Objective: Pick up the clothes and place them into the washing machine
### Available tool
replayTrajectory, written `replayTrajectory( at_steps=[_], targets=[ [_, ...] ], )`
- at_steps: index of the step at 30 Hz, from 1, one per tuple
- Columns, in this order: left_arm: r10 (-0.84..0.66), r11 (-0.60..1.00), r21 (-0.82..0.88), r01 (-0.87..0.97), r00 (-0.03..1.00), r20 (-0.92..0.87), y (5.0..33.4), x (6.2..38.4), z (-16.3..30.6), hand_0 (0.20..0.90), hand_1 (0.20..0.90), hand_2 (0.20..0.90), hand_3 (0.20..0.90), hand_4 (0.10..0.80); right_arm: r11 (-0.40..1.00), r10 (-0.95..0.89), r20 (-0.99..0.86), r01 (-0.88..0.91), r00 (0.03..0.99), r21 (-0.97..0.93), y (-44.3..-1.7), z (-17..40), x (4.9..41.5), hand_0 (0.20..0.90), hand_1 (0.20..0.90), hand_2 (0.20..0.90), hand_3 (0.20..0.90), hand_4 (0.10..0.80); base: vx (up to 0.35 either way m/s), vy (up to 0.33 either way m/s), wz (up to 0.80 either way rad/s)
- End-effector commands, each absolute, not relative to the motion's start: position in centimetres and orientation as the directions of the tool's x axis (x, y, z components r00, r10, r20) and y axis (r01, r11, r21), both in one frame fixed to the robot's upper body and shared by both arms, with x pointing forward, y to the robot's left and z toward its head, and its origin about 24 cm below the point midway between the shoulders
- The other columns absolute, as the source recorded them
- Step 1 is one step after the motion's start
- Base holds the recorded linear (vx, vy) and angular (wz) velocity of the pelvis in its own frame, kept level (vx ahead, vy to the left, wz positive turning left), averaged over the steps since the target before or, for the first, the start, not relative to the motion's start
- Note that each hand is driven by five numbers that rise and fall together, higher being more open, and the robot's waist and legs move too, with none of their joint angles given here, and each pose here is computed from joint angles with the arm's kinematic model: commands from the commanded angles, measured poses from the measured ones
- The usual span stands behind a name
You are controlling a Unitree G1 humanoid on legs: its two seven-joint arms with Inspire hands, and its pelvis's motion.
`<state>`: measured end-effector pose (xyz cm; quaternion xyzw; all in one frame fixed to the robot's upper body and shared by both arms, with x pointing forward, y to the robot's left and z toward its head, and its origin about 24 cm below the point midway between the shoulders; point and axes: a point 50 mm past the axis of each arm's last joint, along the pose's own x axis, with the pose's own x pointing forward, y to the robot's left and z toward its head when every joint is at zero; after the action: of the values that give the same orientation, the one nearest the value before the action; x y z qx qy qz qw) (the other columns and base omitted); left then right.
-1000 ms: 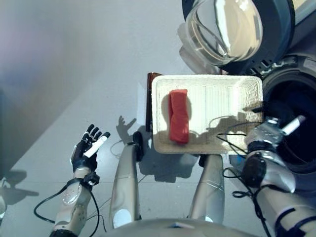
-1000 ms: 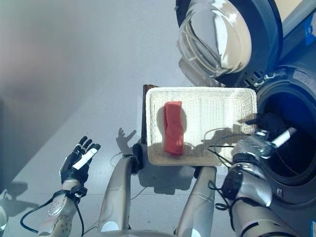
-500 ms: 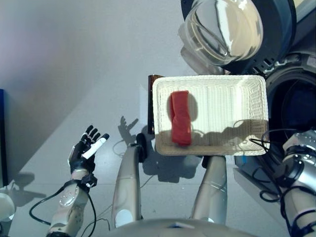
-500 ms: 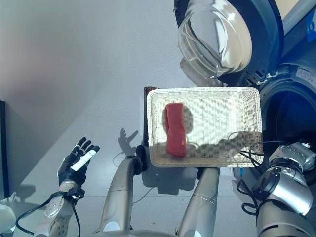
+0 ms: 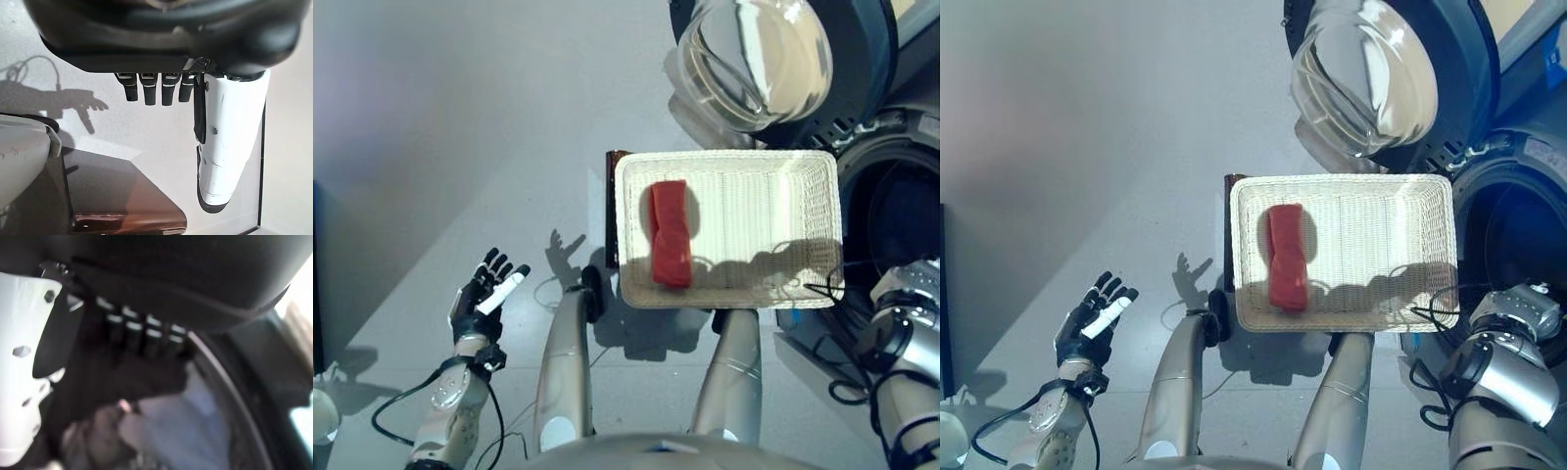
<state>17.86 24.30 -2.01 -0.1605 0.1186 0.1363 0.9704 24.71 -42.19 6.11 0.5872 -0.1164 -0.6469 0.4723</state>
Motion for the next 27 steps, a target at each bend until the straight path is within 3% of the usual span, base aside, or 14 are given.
replayTrajectory(
  at_steps=[1, 5, 9, 15, 17, 21, 24, 27],
  targets=[
    [0.268, 0.92, -0.251, -0.301, 0.95, -0.159, 26.2, 18.2, 0.0, 0.9, 0.9, 0.9, 0.9, 0.8, -0.333, -0.886, -0.458, 0.59, 0.071, 0.735, -43.6, 7.5, 23.4, 0.9, 0.9, 0.9, 0.9, 0.8, 0.018, -0.011, 0.06],
    [0.26, 0.923, -0.247, -0.295, 0.951, -0.166, 25.9, 18.4, -0.3, 0.9, 0.9, 0.9, 0.9, 0.8, -0.239, -0.868, -0.467, 0.681, 0.17, 0.692, -39.8, 4.3, 25.3, 0.9, 0.9, 0.9, 0.9, 0.8, 0.025, -0.014, 0.08],
    [0.268, 0.924, -0.231, -0.306, 0.946, -0.182, 25.8, 18.4, -1.0, 0.9, 0.9, 0.9, 0.9, 0.8, -0.021, -0.848, -0.457, 0.845, 0.268, 0.535, -35.7, 0.6, 26.0, 0.9, 0.9, 0.9, 0.9, 0.8, 0.074, -0.014, 0.14],
    [0.268, 0.93, -0.209, -0.301, 0.948, -0.174, 25.8, 18.6, -1.1, 0.9, 0.9, 0.9, 0.9, 0.8, 0.134, -0.793, -0.502, 0.903, 0.345, 0.408, -32.1, -2.4, 26.1, 0.9, 0.9, 0.9, 0.9, 0.8, 0.048, -0.015, 0.08],
    [0.273, 0.93, -0.205, -0.306, 0.946, -0.173, 25.9, 18.6, -1.2, 0.9, 0.9, 0.9, 0.9, 0.8, 0.245, -0.769, -0.493, 0.9, 0.407, 0.361, -30.5, -3.2, 26.3, 0.9, 0.9, 0.9, 0.9, 0.8, 0.051, -0.009, 0.06],
    [0.283, 0.933, -0.18, -0.311, 0.945, -0.163, 26.1, 18.6, -1.2, 0.9, 0.9, 0.9, 0.9, 0.8, 0.566, -0.714, -0.394, 0.809, 0.578, 0.16, -27.8, -3.6, 26.8, 0.9, 0.9, 0.9, 0.9, 0.8, 0.051, -0.011, 0.07],
    [0.298, 0.932, -0.169, -0.321, 0.943, -0.149, 26.4, 18.5, -1.1, 0.9, 0.9, 0.9, 0.9, 0.8, 0.794, -0.602, -0.27, 0.6, 0.751, -0.103, -25.5, -3.0, 27.7, 0.9, 0.9, 0.9, 0.9, 0.8, 0.033, -0.028, 0.01],
    [0.293, 0.937, -0.158, -0.313, 0.946, -0.136, 26.4, 18.6, -0.9, 0.9, 0.9, 0.9, 0.9, 0.8, 0.847, -0.519, -0.222, 0.461, 0.825, -0.265, -24.8, -2.8, 28.0, 0.9, 0.9, 0.9, 0.9, 0.8, 0.041, -0.045, 0.06]
  ],
)
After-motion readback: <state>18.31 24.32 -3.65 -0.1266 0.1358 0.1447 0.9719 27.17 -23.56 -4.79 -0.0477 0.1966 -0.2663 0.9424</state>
